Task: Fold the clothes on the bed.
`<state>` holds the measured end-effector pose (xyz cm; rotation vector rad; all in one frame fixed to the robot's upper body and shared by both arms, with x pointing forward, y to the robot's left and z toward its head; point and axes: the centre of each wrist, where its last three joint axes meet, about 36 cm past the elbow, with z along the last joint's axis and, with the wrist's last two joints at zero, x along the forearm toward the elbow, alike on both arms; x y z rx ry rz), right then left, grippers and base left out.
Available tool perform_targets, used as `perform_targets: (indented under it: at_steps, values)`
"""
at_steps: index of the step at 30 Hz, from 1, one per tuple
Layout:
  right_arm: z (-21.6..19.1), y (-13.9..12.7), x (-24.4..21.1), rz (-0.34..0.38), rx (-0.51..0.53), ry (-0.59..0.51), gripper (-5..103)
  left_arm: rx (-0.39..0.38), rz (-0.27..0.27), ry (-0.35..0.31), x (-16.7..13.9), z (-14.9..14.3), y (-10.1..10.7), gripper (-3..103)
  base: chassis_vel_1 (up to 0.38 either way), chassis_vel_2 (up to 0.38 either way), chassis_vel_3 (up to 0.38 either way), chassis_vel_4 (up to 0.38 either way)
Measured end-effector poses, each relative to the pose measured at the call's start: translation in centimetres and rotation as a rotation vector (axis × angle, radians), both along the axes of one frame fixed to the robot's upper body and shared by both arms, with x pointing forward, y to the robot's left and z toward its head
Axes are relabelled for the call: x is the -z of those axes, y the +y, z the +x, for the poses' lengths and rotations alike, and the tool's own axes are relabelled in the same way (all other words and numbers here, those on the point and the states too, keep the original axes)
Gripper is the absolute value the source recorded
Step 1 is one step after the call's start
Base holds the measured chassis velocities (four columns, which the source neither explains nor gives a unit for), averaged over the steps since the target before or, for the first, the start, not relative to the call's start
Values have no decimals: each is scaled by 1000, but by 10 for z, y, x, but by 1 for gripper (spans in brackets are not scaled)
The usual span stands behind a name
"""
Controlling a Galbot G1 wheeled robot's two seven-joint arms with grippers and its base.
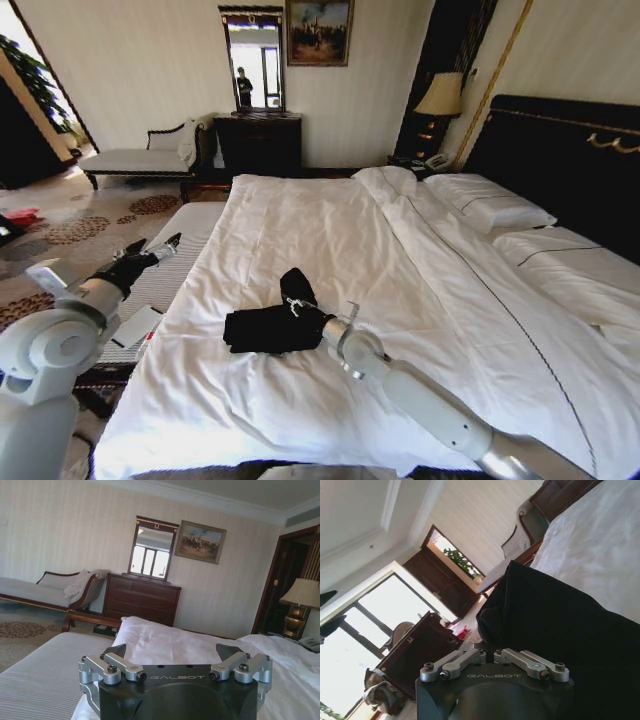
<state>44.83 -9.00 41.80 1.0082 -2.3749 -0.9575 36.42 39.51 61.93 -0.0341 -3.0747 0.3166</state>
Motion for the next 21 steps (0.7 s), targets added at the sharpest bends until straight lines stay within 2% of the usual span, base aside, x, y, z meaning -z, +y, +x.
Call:
perform_targets:
  at_steps: [9,21]
  values:
    - [-20,42,19,-12,-89,23,2,-18,-2,11,4,6,6,100,0,0,0,0]
    - [-33,69,41,-22,-134,29,2,-23,-5,19,7,7,7,100,0,0,0,0]
